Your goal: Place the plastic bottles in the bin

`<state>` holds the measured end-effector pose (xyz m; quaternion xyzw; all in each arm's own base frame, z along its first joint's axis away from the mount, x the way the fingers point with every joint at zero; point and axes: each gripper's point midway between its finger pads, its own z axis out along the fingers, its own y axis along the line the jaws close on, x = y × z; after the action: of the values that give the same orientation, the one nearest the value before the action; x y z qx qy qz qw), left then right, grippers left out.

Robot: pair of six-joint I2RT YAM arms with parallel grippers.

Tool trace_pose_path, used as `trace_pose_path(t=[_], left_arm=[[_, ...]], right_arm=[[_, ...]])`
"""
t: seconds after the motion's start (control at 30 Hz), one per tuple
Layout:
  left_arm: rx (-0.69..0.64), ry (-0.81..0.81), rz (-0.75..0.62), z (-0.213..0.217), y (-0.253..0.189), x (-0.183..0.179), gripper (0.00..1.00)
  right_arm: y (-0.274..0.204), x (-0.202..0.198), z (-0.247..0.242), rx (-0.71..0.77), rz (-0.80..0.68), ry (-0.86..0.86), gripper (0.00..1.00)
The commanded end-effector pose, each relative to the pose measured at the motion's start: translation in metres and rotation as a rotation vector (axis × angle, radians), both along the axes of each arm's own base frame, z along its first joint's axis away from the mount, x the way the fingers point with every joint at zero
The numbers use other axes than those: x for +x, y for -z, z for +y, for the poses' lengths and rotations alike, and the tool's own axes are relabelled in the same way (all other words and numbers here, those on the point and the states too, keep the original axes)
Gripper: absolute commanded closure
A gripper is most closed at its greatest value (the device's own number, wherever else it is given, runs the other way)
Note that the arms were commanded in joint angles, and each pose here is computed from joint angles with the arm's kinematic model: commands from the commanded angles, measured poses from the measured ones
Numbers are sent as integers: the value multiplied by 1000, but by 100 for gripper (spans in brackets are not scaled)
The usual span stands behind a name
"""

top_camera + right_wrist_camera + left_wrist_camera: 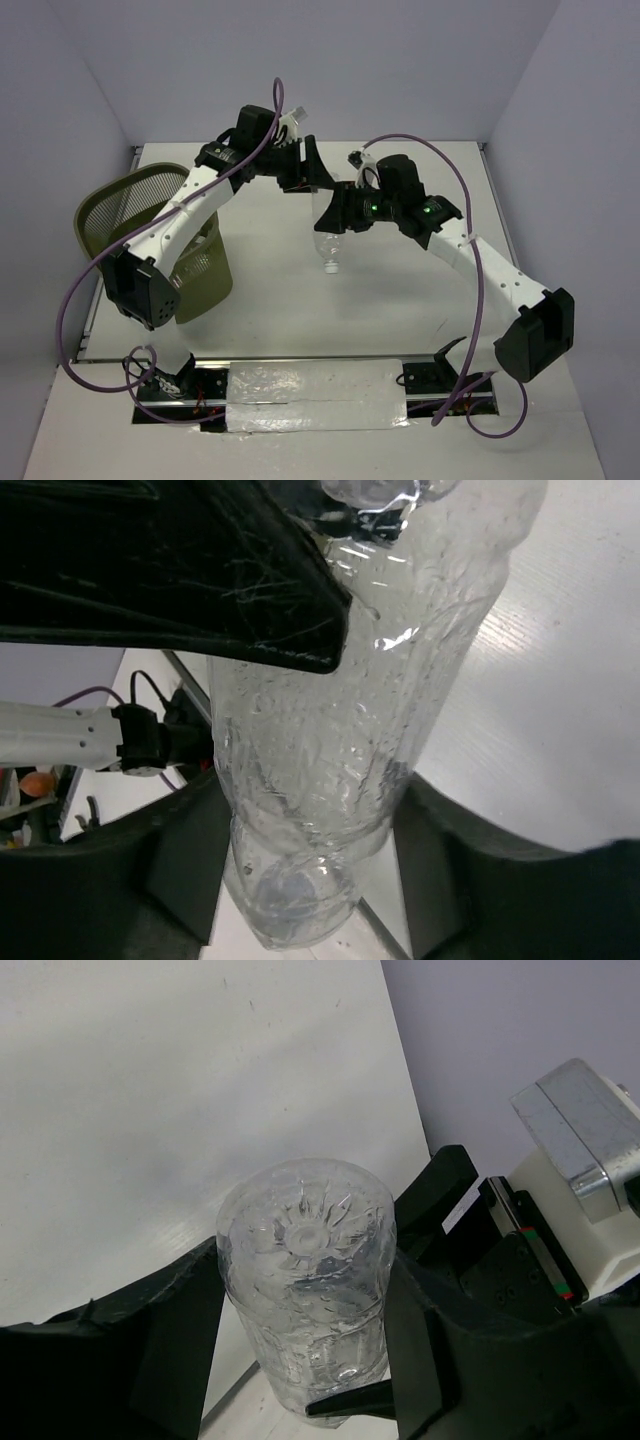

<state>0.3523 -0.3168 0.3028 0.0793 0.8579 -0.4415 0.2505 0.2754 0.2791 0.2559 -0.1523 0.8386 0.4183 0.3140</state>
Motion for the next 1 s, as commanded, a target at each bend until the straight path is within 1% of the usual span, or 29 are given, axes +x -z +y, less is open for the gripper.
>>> trace_pose_path(t=[0.0,0.03,0.07,0.1,0.13,0.2,0.23,0.27,0.3,0.33,0.37,0.4,0.43,0.47,0.5,0.53,0.6,0.63,0.67,0.7,0.73,0.77,0.8,0.83,0.9,0.93,0.97], left_arm=[[-34,56,-69,-9,-23,-12,77],[-19,41,-93,-6,-26,-8,81],[-9,35,-102,-5,-29,-7,89],[3,27,-105,-3,-29,-6,92],[24,11,-130,2,-36,-4,93],[48,-10,-158,7,-44,-1,95],[68,-22,-185,12,-53,-1,95],[91,-53,-207,17,-56,4,95],[97,-61,-219,19,-60,4,96],[95,-67,-246,21,-69,4,95],[110,-87,-261,25,-73,6,96],[111,-101,-308,29,-89,7,96],[130,-123,-329,35,-95,9,97],[185,-180,-340,48,-96,13,97],[191,-211,-405,57,-118,13,97],[210,-244,-428,67,-128,10,97],[232,-331,-521,88,-156,8,97],[219,-337,-551,91,-166,3,97],[222,-405,-620,109,-186,-4,97],[217,-432,-658,118,-197,-10,97],[192,-479,-717,135,-220,-27,97],[190,-518,-747,146,-230,-33,97],[194,-554,-790,157,-241,-38,97],[189,-640,-833,181,-260,-54,97],[199,-734,-884,208,-277,-69,97],[207,-824,-908,232,-289,-83,97],[214,-865,-922,244,-294,-90,97]], right_arm=[[-23,0,-4,7,-92,20,34],[-23,-1,-5,3,-90,22,27],[-28,-3,-7,6,-101,24,20],[-31,-3,-9,1,-110,28,9],[-32,-7,-11,-8,-103,27,5],[-52,-11,-17,-12,-155,27,0],[-46,-17,-28,-73,-123,44,0],[-71,-20,-36,-77,-174,63,0],[-79,-24,-45,-107,-209,66,0],[-79,-33,-58,-152,-196,83,0],[-105,-43,-68,-141,-258,97,0],[-109,-53,-80,-177,-267,103,0],[-130,-53,-93,-184,-323,157,0],[-144,-63,-105,-179,-363,191,0],[-151,-69,-115,-185,-380,223,0],[-170,-72,-135,-185,-441,319,0],[-187,-70,-159,-170,-481,467,0],[-193,-73,-175,-165,-506,541,0],[-199,-66,-193,-174,-525,661,0],[-200,-65,-200,-177,-534,704,0],[-195,-64,-206,-187,-533,737,0],[-195,-61,-213,-195,-532,781,0],[-193,-58,-213,-194,-531,794,0],[-189,-55,-212,-201,-523,799,0],[-187,-50,-208,-191,-518,800,0],[-182,-47,-206,-197,-508,797,0],[-182,-45,-204,-191,-507,796,0]])
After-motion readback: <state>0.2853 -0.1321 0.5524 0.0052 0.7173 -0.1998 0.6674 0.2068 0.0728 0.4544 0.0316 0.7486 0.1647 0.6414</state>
